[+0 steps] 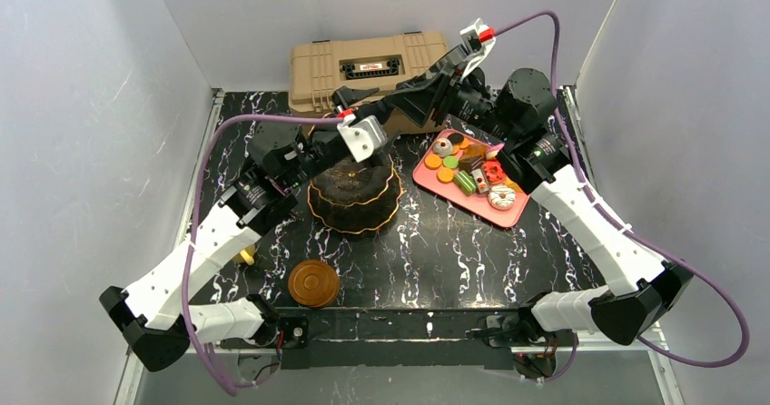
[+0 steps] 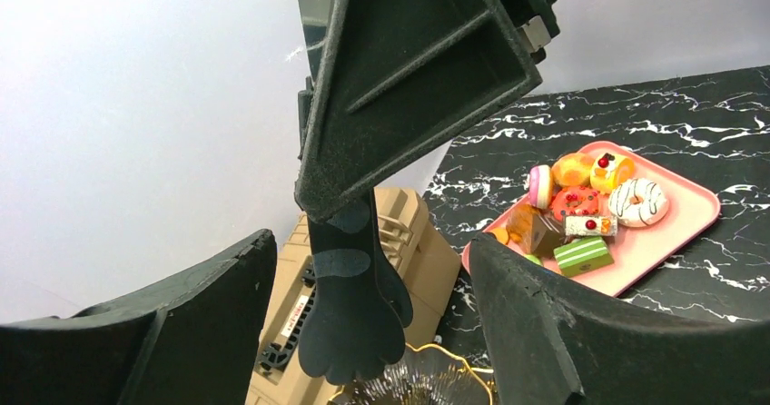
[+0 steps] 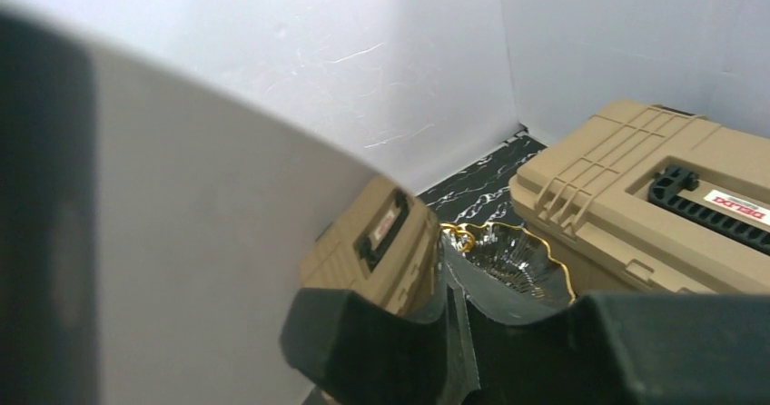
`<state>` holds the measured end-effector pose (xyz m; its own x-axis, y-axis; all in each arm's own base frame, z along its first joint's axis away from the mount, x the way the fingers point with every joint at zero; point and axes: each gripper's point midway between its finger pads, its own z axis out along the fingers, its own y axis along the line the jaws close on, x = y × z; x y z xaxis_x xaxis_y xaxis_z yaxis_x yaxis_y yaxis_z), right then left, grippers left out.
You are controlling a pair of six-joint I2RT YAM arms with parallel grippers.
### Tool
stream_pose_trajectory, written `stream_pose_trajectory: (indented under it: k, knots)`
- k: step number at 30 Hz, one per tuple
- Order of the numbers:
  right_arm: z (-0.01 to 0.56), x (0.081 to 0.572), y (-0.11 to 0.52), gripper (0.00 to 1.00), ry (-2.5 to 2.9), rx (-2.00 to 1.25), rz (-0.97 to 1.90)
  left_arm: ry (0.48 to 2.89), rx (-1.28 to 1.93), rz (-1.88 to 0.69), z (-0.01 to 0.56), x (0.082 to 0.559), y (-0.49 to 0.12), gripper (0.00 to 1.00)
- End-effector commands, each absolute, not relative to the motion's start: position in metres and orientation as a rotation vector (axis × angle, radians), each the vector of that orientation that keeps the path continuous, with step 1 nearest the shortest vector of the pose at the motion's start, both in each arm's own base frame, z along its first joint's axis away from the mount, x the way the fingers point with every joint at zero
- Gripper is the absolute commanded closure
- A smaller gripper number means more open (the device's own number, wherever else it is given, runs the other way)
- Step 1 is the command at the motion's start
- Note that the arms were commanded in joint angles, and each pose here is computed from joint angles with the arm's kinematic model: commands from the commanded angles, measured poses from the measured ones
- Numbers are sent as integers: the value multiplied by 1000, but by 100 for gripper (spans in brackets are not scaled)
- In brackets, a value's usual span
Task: Serve the afternoon tea
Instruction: Pick up the clamp from the tray.
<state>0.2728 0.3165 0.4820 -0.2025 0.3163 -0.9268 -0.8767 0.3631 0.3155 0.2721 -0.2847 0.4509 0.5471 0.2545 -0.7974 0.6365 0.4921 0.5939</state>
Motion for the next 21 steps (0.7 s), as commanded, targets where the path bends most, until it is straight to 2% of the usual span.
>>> stream_pose_trajectory:
  k: [1,6,9,15,21]
  knots:
    - [516,249,312,53,1236,-601,1247,941,1073,-239,464,267,-280,23]
    - [516,243,316,53,1231,-635,1280,982,1073,-218,463,280,-285,24]
    - [516,243,314,53,1230,-626,1277,1018,1061,-170,460,293,-284,30]
    - [514,245,316,52,1236,-595,1306,1063,1045,-79,450,312,-280,47]
    - [510,250,316,51,1250,-537,1329,1045,1049,-77,453,311,-280,71]
